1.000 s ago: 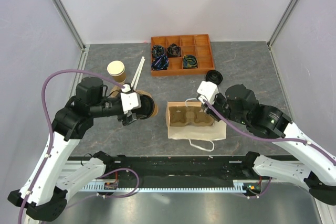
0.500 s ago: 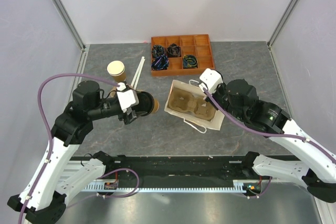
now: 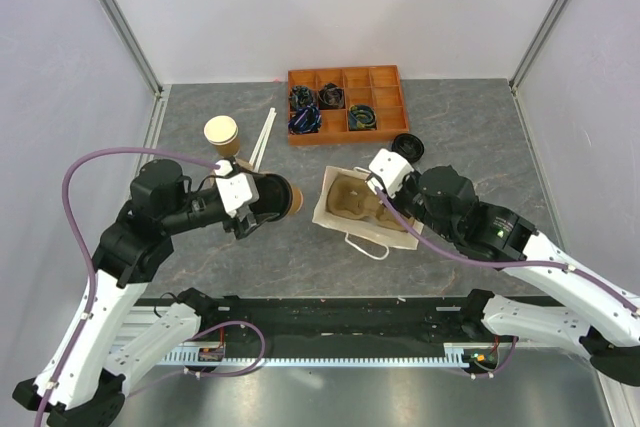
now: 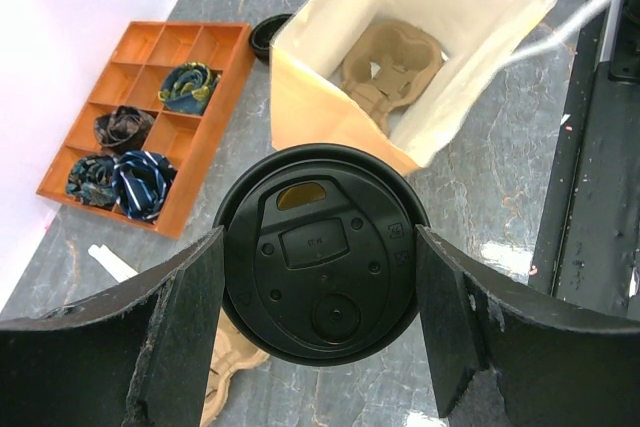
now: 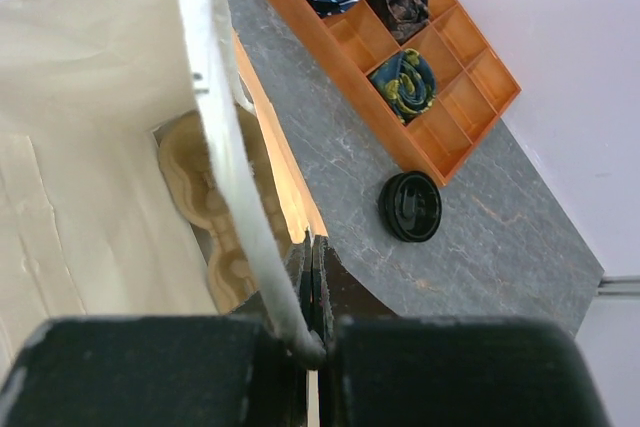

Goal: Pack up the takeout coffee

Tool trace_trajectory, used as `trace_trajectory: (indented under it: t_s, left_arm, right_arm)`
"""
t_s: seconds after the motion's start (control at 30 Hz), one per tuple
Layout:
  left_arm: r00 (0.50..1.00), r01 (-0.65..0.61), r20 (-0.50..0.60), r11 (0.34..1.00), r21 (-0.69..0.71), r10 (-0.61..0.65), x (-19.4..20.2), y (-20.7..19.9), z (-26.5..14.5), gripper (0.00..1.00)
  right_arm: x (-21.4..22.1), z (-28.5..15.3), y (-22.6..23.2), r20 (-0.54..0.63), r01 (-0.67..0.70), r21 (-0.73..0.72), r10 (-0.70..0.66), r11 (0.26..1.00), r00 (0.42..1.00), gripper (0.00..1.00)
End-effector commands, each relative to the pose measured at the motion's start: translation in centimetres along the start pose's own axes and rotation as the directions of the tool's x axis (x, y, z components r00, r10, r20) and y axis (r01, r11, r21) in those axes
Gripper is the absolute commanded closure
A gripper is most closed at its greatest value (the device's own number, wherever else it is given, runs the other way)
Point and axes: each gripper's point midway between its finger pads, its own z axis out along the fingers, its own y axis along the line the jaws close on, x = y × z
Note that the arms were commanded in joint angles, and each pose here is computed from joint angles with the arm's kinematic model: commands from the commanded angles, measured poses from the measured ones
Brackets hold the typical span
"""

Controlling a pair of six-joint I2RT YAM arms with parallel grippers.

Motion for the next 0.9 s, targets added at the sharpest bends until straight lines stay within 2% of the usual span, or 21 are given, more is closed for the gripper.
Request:
trace_trajectory:
  t_s: [0.0,0.5,0.77,0.87]
  left_arm:
    - [0.997,-0.022,0.078,0.999,-0.029,0.024,-3.3,0.9,-0.7,0.57]
    - [0.958,-0.170,0.251,0.981,0.094,0.142,-9.8,-0.1,0.4,0.58]
    - [0.905,-0.363,0.294,0.919,0.154,0.308,-9.8,-3.9,3.5,0.59]
    - [0.879,-0.425,0.294,0.897,0.123,0.376,-9.7,-4.6,4.8,0.61]
  right_arm:
    - [-1.2,-0.3,-0.1,0.043,-0.039,0.019,0.038,0.999,0.998,1.00]
    - [-2.1,0.3,0.9,0.045,-0.046,-0.016,0.046,0.999,0.998,1.00]
    - [-3.0,0.0,1.3,0.056,-0.067,-0.055,0.070,0.996,0.996,1.00]
    - [-3.3,-0.1,1.4,0.060,-0.071,-0.063,0.075,0.995,0.995,1.00]
